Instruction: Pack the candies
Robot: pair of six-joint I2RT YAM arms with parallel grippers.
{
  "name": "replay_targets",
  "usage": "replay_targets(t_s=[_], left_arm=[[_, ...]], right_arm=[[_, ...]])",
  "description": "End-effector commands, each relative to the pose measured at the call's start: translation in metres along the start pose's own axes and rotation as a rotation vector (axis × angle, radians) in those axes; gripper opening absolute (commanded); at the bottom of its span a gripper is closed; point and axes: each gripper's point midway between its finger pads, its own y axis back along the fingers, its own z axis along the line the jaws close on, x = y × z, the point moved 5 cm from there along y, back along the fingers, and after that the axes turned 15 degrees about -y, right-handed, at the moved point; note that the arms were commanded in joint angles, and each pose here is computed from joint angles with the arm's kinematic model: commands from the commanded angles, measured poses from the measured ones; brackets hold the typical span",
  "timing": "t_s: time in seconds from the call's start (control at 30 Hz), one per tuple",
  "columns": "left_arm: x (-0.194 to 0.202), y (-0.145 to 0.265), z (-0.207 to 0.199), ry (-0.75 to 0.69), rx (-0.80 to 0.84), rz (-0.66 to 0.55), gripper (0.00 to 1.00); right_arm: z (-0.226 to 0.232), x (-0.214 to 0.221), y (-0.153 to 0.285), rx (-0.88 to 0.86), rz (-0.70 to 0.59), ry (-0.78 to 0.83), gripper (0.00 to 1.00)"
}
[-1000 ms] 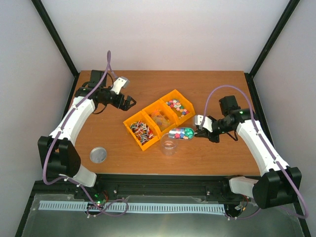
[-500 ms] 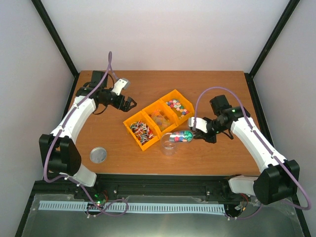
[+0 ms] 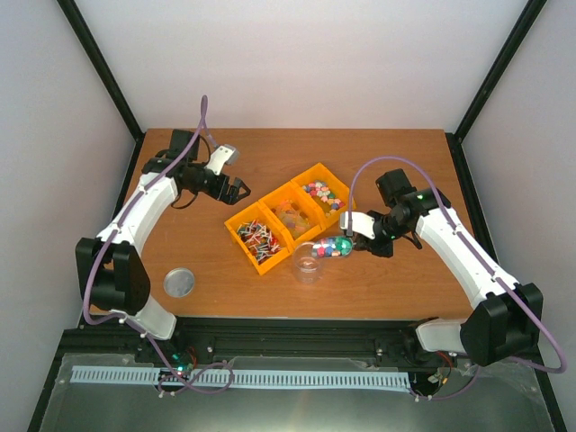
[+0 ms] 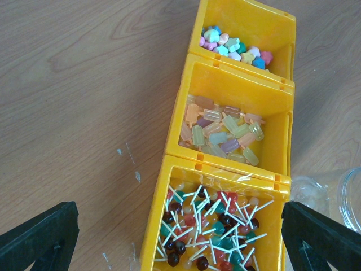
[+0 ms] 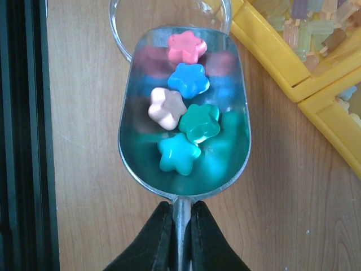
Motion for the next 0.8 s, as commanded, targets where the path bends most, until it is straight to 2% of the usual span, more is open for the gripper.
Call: replay_targets(t_s=[0.0,0.77], left_arm=[[-0.0036,0.0014,-0.0004,0.004,0.019,-0.010,1.00],[0.0018,-0.0075,0.0029,0.025,0.027,0.009,0.98]], right_arm=[[-0.0006,-0.0042,0.0058,0.027,0.025,0.009,0.03],[0.0001,-0.0083,0.0147,0.056,0.066,0.028,0.03]])
